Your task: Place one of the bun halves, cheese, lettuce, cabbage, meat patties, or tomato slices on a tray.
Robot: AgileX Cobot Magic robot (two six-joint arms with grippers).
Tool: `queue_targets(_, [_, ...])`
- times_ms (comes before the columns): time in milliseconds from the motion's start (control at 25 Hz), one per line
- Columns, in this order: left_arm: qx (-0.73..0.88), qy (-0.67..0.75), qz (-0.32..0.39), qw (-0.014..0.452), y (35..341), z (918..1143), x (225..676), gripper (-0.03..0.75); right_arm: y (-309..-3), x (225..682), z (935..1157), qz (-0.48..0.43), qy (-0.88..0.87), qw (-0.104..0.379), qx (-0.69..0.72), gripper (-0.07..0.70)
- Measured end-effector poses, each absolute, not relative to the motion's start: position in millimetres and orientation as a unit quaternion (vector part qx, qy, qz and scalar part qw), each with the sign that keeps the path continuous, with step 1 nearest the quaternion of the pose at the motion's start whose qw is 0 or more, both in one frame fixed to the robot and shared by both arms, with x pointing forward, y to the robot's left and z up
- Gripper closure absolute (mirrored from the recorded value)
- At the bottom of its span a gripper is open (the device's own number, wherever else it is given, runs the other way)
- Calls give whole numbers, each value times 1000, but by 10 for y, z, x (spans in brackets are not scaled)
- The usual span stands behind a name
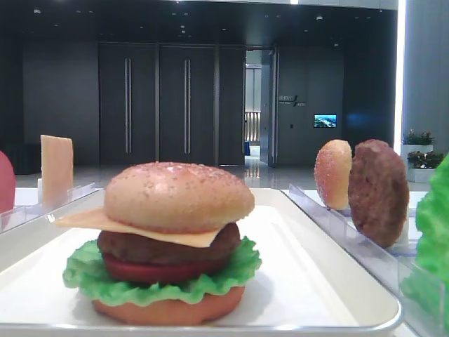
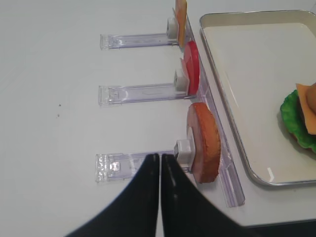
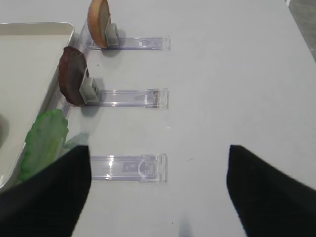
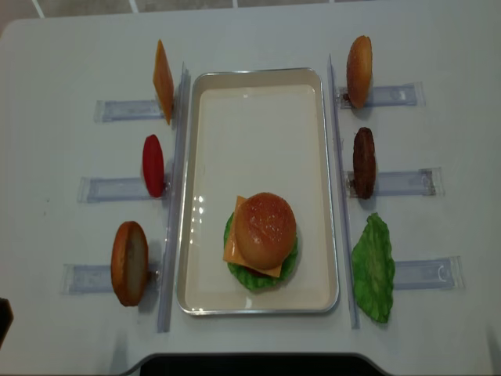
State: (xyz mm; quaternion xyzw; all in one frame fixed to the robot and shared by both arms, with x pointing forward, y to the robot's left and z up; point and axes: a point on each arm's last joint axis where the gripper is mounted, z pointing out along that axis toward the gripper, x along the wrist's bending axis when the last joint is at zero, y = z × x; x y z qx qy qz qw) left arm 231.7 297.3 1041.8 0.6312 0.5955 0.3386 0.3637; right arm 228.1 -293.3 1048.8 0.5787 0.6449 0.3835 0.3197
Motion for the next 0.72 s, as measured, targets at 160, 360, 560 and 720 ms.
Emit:
queue_targets(160, [631,596,339,364,2973,10418,2317,715,-2933,2281,10488,383,645,320,579,92])
queue_targets(360, [631,596,339,364,2973,10418,2317,715,-2933,2282,10486,383,645,319,579,92])
queue_targets(560, [631,596,339,364,2973,10418,2317,715,-2933,2282,10486,383,645,319,579,92])
queue_targets(720, [631,596,339,364,2973,10418,2317,715,-2933,2282,10486,383,645,320,578,92])
